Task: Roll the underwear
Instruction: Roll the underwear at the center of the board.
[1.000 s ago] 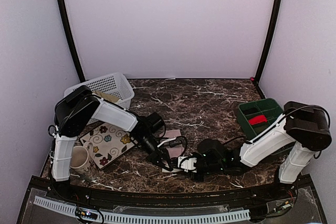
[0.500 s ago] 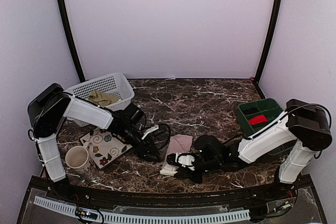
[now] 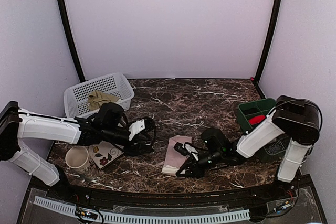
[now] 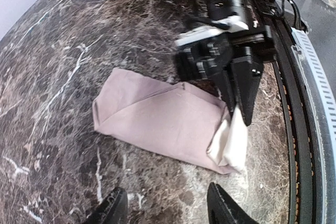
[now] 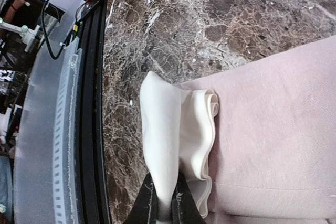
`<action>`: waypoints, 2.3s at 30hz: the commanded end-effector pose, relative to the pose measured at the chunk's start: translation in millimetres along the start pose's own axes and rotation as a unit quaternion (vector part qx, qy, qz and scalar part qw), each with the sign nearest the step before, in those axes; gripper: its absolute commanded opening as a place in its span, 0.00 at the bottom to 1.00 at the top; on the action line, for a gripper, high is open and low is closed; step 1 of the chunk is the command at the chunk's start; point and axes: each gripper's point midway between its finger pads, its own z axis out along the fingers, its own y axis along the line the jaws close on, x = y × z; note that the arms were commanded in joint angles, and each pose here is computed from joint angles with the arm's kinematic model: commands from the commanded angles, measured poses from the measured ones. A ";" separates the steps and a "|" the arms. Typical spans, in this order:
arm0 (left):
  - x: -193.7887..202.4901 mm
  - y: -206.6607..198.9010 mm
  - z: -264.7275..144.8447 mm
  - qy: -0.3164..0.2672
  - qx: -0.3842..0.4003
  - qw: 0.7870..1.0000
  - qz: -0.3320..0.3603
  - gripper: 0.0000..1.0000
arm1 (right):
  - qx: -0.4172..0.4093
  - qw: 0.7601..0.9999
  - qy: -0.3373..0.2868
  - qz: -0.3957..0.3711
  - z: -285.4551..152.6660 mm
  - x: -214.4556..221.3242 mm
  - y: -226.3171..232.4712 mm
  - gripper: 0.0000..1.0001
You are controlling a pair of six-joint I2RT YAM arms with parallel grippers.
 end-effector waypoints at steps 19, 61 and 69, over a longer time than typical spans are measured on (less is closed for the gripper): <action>12.3 -85.3 85.4 0.049 0.020 0.962 0.269 0.48 | -0.083 0.982 0.005 0.167 -0.6 23.3 -13.5 0.00; 61.8 -121.2 97.3 0.218 0.213 0.952 -0.008 0.03 | 0.188 0.981 -0.037 -0.014 -78.0 -35.8 -48.1 0.57; 63.4 -106.4 101.4 0.245 0.299 0.909 -0.155 0.06 | 0.233 0.962 -0.092 -0.105 -117.3 -25.3 -9.8 0.64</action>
